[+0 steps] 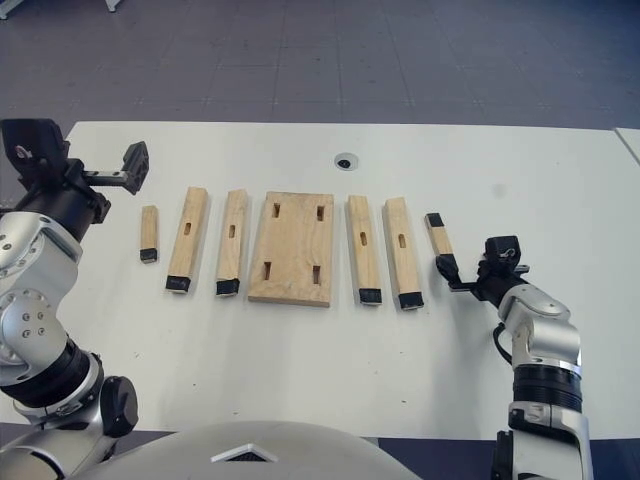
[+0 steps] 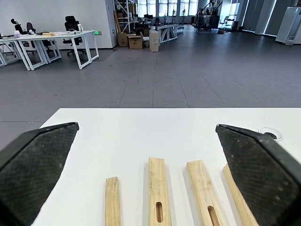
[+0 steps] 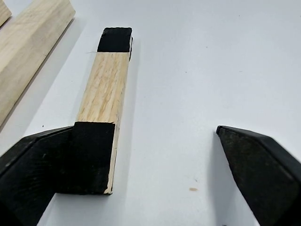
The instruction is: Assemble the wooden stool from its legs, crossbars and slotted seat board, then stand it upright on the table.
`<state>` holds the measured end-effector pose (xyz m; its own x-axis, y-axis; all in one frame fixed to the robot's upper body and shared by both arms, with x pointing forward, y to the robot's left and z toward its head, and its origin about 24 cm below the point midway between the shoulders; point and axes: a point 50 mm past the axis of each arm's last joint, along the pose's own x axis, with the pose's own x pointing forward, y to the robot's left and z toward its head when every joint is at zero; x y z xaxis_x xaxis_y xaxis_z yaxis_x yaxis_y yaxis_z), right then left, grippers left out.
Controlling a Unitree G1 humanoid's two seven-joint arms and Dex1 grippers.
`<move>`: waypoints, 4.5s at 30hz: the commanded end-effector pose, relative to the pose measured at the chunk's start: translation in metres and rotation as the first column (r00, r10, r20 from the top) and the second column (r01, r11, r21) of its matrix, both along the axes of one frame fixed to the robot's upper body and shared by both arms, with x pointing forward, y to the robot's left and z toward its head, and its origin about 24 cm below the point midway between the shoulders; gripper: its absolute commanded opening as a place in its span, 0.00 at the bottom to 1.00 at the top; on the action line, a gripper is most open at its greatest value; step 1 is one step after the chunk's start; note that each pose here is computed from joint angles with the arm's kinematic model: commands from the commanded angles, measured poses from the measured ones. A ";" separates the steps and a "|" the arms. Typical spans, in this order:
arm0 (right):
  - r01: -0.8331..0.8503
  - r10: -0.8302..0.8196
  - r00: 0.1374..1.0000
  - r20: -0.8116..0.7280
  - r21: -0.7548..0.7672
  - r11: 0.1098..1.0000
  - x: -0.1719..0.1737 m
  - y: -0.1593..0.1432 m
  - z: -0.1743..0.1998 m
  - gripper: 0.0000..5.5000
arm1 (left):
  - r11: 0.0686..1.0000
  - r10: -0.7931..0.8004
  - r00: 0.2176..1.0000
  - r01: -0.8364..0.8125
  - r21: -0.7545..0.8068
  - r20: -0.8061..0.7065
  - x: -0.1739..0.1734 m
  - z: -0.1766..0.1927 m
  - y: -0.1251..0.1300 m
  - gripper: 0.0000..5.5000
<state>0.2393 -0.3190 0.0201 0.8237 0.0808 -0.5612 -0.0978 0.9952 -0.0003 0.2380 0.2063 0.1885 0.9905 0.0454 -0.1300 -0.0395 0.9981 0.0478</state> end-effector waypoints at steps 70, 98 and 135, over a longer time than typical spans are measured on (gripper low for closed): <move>-0.775 0.595 0.578 0.559 0.146 0.615 0.031 0.272 0.176 0.23 | 0.154 -0.574 0.774 0.423 -0.893 0.268 0.049 0.016 -0.085 0.92; -0.776 0.628 0.584 0.514 0.126 0.618 0.023 0.259 0.164 0.23 | 0.264 -0.441 0.897 0.170 -0.949 0.038 0.043 0.003 -0.054 0.12; -0.702 0.608 0.624 0.491 0.010 0.712 0.039 0.237 0.153 0.92 | 0.867 0.064 0.993 -0.006 -0.498 0.099 0.027 0.005 -0.006 0.08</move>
<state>0.2745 -0.0778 0.1724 0.6212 0.7787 -0.0876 -0.7830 0.6213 -0.0295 0.2741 0.1980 0.2015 0.9987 -0.0180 -0.0469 -0.0110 0.8321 -0.5545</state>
